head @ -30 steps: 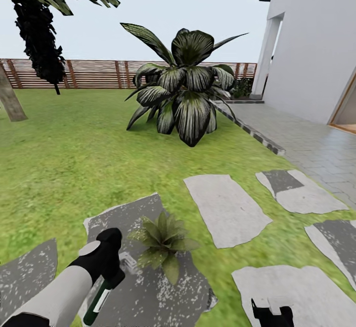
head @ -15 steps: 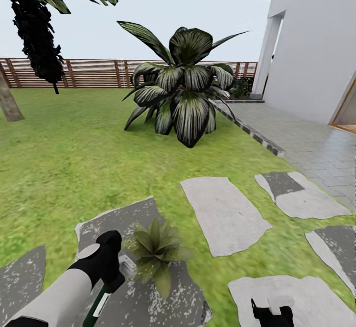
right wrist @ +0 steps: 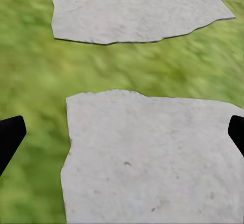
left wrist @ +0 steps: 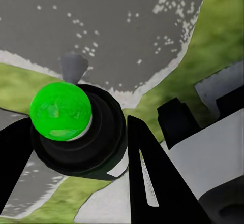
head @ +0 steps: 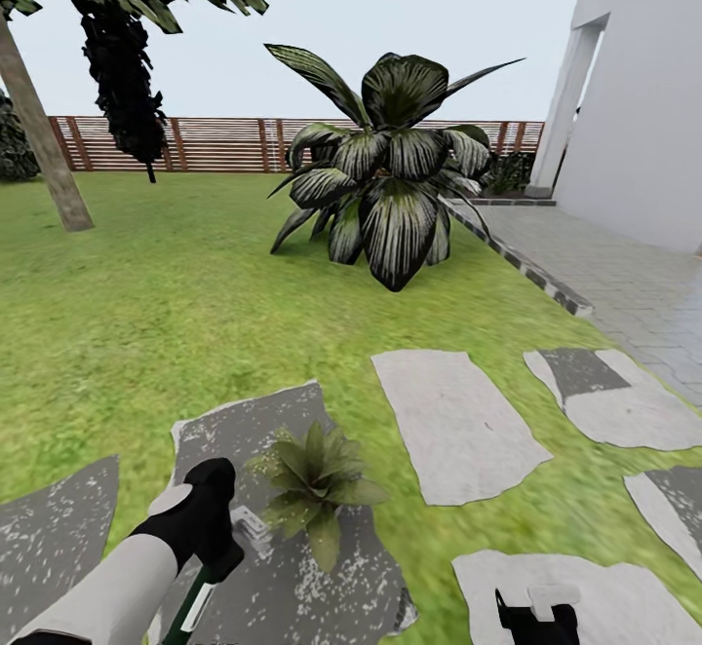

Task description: Pick up the pesticide atomizer in the garden and spray insectifuge to fully cover both potted plants in the garden.

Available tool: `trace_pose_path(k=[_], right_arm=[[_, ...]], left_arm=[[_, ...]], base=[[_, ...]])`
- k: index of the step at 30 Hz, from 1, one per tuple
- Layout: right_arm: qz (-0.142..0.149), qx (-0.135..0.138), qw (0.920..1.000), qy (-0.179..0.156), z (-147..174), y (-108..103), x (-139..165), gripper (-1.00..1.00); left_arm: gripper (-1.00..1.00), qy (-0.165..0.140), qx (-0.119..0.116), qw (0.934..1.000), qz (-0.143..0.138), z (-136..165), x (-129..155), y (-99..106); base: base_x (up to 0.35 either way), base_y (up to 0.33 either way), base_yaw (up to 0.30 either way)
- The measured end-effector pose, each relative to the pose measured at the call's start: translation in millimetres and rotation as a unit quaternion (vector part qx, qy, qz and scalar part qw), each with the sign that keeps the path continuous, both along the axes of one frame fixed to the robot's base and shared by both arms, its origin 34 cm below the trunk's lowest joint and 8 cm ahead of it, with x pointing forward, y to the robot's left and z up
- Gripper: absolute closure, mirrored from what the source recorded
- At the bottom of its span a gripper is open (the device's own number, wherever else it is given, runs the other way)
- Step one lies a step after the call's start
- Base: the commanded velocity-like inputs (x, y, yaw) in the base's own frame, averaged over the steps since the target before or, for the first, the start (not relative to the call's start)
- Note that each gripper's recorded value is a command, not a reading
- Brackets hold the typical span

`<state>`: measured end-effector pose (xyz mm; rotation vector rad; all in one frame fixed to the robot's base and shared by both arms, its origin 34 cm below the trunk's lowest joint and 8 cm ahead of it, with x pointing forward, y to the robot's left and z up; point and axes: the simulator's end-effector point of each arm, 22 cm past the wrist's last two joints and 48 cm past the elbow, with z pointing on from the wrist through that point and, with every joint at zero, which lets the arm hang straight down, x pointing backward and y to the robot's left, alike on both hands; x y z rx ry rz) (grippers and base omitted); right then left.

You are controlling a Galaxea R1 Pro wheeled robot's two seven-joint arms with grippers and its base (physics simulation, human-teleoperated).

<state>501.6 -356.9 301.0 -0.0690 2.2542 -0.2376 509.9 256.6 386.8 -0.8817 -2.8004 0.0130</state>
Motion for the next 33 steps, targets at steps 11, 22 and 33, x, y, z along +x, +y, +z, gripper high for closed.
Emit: trace_pose_path(k=[11,22,33], right_arm=[[0.000,0.000,1.0000,0.000,0,0,0,-1.00],[0.000,0.000,1.0000,0.000,0,0,0,-1.00],[0.000,0.000,1.0000,0.000,0,0,0,-1.00]], left_arm=[[1.00,-0.021,0.022,0.9995,0.004,-2,9,15],[1.00,-0.017,0.006,0.9998,0.013,-7,2,10],[1.00,-0.005,0.033,0.9990,0.029,-29,-29,36]], base=[[0.000,0.000,0.009],[0.203,-0.102,0.000],[0.027,-0.010,0.168]])
